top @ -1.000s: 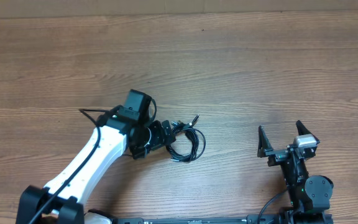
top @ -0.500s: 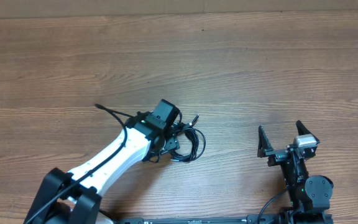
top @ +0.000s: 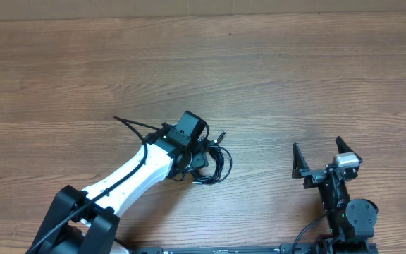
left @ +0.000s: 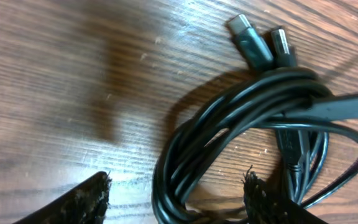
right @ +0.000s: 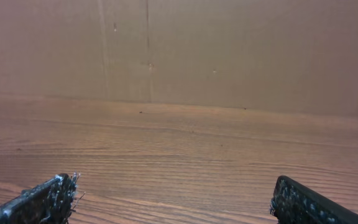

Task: Untangle cables
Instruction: 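Reach the left gripper to the black cable bundle and grasp it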

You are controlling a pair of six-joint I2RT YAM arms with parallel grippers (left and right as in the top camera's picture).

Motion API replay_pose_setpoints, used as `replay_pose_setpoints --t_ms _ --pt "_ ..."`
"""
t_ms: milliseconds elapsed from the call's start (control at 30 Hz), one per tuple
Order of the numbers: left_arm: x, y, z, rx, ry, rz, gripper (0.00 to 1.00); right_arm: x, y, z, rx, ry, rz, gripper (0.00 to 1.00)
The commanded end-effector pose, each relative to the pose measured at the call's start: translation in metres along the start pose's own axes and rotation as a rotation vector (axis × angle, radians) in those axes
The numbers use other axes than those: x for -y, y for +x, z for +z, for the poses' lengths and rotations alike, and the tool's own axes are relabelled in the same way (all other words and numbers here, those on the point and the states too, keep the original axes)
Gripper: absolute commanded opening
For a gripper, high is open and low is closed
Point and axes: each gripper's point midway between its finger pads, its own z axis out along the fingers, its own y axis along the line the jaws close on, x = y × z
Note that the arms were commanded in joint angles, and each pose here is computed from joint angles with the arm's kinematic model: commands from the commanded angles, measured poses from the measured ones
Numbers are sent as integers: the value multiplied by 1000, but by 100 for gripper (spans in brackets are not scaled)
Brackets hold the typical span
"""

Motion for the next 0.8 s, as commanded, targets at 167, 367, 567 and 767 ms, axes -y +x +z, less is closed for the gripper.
replay_pose_setpoints --t_ms 167,367,567,767 --pt "1 -5 7 15 -25 217 45 -1 2 0 5 -6 5 100" --pt "-9 8 30 -64 -71 209 39 -1 1 0 5 -6 5 100" --pt "-17 4 35 -51 -117 255 4 -1 1 0 5 -6 5 100" --pt "1 -22 11 16 -92 297 4 -1 1 0 5 -6 5 100"
